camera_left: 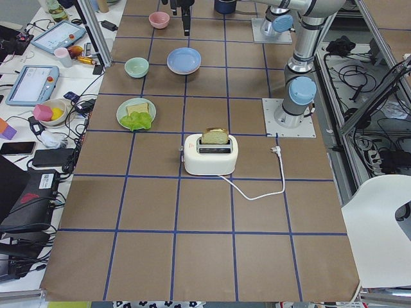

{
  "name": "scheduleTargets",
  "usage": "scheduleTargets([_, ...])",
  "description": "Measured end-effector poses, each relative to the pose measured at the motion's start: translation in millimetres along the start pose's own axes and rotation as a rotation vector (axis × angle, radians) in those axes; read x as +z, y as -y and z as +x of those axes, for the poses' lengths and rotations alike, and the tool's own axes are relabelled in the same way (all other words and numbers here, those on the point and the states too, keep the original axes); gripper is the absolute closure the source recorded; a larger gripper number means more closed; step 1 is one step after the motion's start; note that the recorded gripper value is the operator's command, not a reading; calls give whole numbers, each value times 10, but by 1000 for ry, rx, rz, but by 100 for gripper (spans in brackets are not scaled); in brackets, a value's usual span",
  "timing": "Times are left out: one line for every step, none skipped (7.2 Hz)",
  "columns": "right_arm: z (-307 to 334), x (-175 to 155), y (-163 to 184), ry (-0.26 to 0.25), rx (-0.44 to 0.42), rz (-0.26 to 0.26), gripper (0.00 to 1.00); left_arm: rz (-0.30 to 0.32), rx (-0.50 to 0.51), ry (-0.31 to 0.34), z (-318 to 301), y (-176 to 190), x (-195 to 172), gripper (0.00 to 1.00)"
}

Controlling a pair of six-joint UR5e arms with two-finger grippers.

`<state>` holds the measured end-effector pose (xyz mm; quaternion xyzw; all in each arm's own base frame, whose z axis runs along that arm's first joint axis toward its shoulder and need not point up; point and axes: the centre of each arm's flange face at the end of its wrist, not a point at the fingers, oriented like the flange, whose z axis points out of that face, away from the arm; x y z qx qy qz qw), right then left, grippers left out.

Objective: Stack three plates with pink and blue
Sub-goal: 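Open the right gripper and move it away toward the pink bowl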

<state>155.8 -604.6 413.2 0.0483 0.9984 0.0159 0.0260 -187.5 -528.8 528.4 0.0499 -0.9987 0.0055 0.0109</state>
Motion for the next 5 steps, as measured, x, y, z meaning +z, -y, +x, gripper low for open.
scheduleTargets([7, -312, -129, -9, -47, -10, 0, -1, 0, 1, -1, -1, 3, 0])
scheduleTargets([34, -478, -233, -20, -102, -11, 0, -1, 0, 1, -3, 0, 4, 0])
scheduleTargets([84, -552, -301, -49, -149, -8, 0, -2, -1, 1, -4, 0, 5, 0])
scheduleTargets([124, -604, -360, -81, -177, -2, 0, -1, -1, 1, -4, 1, 5, 0])
scheduleTargets([144, -606, -405, -93, -188, -4, 0, -1, -1, 1, -6, 2, 4, 0])
